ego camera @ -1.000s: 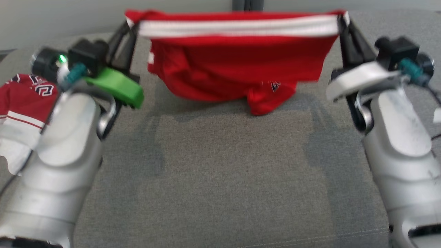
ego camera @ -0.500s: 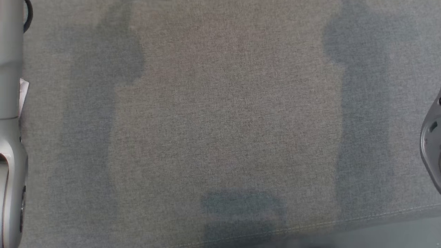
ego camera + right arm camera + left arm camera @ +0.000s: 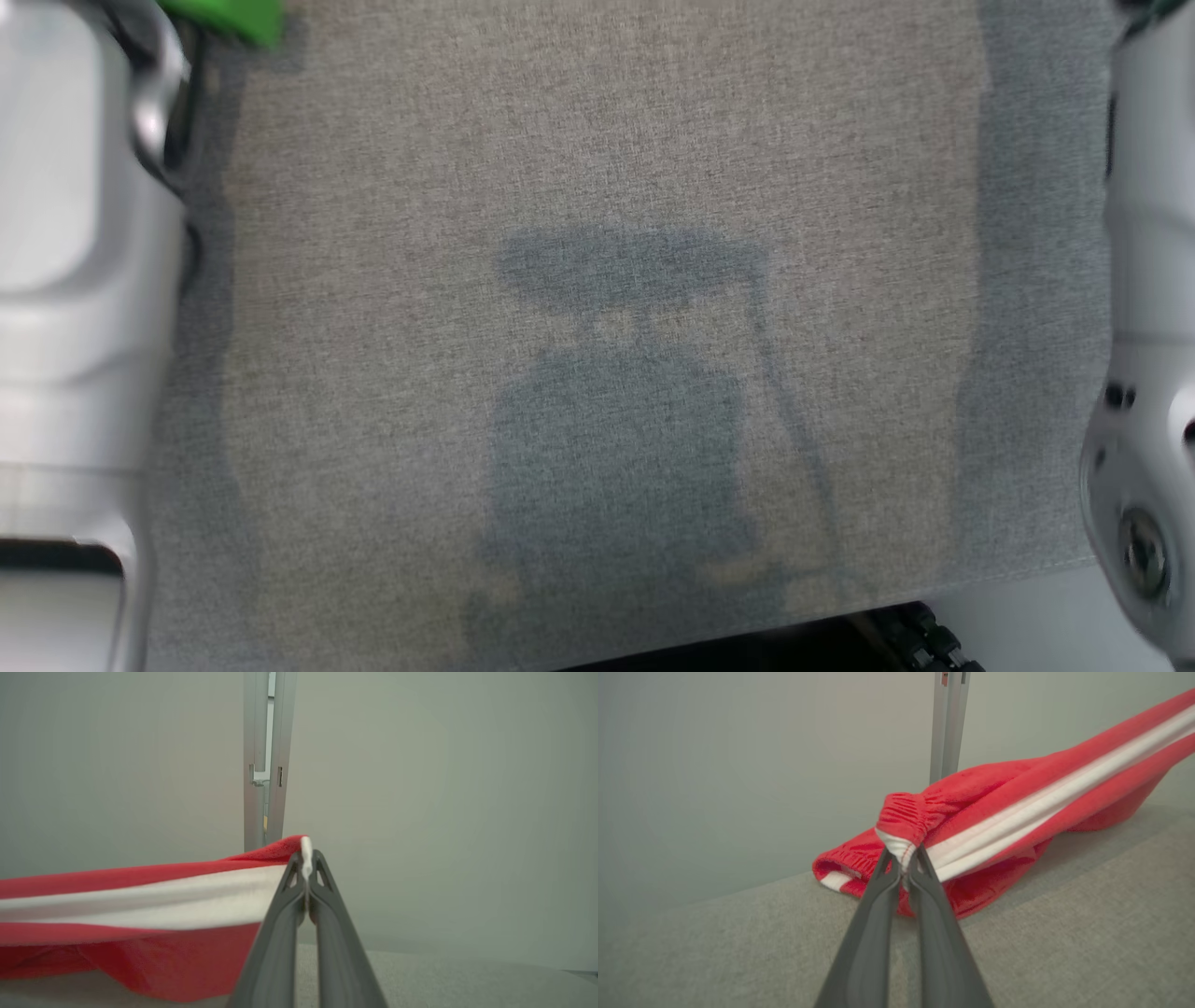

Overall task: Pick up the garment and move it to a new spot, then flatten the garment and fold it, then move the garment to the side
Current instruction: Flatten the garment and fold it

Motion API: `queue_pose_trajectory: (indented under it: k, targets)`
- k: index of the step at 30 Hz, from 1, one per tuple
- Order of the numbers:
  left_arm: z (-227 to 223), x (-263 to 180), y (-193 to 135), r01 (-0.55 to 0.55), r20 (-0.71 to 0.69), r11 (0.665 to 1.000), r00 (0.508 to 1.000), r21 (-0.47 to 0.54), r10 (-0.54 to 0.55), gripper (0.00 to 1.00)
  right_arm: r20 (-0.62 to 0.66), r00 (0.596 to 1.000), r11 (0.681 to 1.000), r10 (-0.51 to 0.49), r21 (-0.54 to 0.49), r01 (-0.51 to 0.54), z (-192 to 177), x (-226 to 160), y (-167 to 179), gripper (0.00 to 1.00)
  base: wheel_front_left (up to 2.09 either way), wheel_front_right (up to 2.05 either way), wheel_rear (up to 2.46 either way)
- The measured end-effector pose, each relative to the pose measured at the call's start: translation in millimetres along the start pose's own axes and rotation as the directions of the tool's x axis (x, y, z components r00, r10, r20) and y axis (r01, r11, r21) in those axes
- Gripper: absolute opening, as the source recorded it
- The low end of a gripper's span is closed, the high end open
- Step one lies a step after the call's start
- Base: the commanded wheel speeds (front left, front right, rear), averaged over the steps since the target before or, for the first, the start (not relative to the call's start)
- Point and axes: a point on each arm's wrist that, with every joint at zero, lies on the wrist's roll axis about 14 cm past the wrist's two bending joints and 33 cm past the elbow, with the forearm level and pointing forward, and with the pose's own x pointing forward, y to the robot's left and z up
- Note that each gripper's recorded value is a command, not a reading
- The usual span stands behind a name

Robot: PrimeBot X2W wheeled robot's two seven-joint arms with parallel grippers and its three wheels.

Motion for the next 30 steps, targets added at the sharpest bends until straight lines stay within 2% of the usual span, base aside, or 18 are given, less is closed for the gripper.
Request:
queue_pose_trajectory:
  k: [2,4,10,21,30]
  targets:
    - [-45,-17,-12,0.013,-0.089,0.999,0.996,-0.046,-0.017,0.00,-0.087,0.996,0.999,0.002,0.043,0.002,-41,-28,1,0.00,0.00,0.00,0.00]
    - [-53,-22,-10,-0.017,-0.090,0.994,0.996,-0.107,0.007,0.00,-0.162,0.987,0.996,-0.001,0.083,0.015,-71,-58,0,0.00,0.00,0.00,0.00]
    - [-69,-50,-23,-0.072,-0.126,0.971,0.991,-0.229,0.044,0.00,-0.299,0.954,0.983,-0.014,0.169,0.067,-102,-130,-3,0.00,0.00,0.00,0.00]
    - [-80,-140,-69,-0.132,-0.277,0.947,0.960,-0.293,0.048,0.00,-0.462,0.886,0.948,-0.044,0.261,0.183,-95,-237,3,0.00,0.00,0.00,0.00]
    - [-79,-233,-94,-0.218,-0.378,0.923,0.922,-0.316,0.088,0.00,-0.486,0.873,0.929,-0.032,0.308,0.205,-63,-293,14,0.00,0.00,0.00,0.00]
